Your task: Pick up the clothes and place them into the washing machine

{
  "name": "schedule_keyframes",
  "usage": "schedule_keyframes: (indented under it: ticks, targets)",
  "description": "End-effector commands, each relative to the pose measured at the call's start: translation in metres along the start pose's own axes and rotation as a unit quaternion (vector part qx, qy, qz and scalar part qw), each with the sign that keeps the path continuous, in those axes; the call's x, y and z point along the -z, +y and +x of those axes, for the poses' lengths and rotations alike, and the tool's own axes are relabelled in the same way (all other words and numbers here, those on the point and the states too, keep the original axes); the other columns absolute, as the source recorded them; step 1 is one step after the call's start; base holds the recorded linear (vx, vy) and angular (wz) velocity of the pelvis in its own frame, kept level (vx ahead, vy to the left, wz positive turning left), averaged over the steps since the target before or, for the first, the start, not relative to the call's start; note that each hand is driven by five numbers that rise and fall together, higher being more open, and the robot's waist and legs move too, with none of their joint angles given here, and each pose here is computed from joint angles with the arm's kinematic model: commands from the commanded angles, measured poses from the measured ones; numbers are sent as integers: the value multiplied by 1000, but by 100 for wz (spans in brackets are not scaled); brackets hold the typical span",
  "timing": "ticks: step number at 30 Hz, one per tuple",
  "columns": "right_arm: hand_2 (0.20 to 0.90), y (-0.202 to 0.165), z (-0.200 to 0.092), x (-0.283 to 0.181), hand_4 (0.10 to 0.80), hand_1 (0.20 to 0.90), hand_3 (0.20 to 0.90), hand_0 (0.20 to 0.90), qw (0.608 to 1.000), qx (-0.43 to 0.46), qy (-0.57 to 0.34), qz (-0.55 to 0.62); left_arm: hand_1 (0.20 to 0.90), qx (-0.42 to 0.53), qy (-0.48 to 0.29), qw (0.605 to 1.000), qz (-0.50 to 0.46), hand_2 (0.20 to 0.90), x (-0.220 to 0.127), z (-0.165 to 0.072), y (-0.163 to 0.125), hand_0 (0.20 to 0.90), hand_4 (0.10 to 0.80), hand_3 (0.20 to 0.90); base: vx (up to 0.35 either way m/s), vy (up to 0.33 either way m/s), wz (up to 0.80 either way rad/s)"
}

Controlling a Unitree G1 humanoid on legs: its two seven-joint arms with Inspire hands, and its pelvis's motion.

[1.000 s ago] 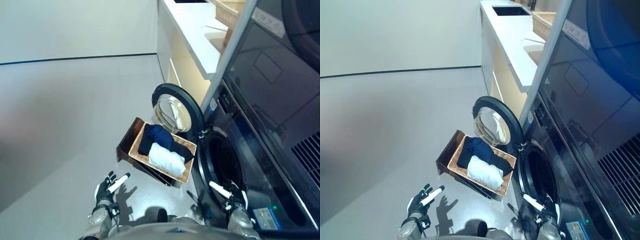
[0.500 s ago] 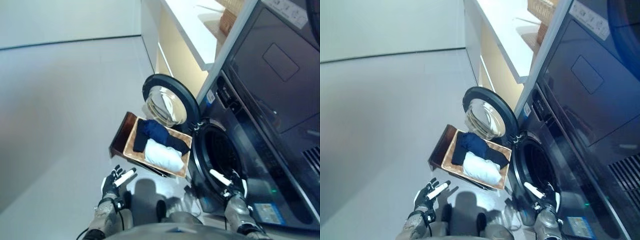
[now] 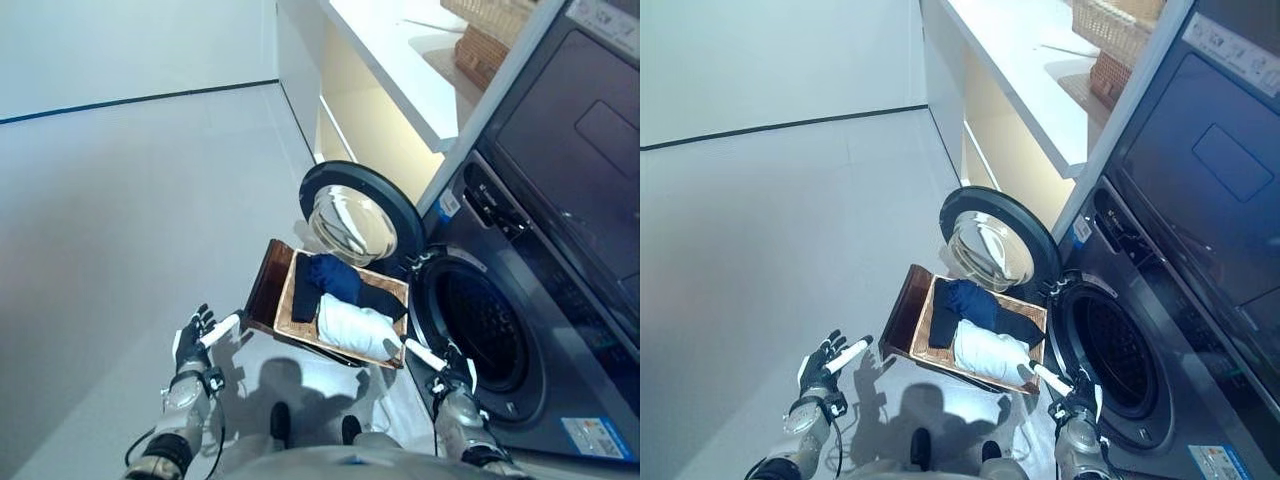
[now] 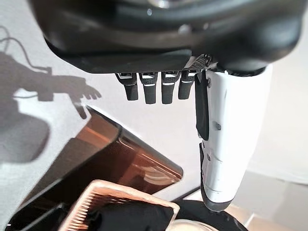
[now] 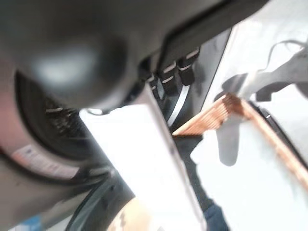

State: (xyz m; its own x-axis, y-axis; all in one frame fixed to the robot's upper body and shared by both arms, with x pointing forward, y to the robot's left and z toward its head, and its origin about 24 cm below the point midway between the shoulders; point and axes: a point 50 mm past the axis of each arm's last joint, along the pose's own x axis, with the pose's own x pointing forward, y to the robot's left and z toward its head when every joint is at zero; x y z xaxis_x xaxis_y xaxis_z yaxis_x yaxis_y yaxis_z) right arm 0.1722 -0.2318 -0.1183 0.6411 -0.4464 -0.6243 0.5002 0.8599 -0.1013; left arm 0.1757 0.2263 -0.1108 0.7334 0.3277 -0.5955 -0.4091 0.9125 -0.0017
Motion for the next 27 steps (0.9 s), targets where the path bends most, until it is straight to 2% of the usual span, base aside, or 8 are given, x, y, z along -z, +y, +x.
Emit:
schedule_keyframes:
  ticks: [1,4,13,19,27]
  targets:
    - [900,-8,8,-40,800,900,900,900,996,3,-87,-4,900,1,-50,999,-9,900,-15,2,-3,900,800,900,31,109,-7]
    - [900,3,6,-48,800,900,900,900,994,-18,-107,-6,900,13,-41,999,-11,900,-7,-4,-6,900,800,900,25,157,-9]
    - [900,19,6,-57,800,900,900,900,991,-41,-122,-23,900,12,-68,998,-5,900,-23,0,0,900,800,900,15,100,-19]
    - [900,25,7,-73,800,900,900,900,987,-54,-147,-27,900,-11,-80,997,-20,900,-32,5,7,900,800,900,83,-128,-10]
    - [900,15,10,-78,800,900,900,900,986,-37,-157,-30,900,-10,-53,998,-41,900,-17,2,-1,900,800,900,147,-249,26]
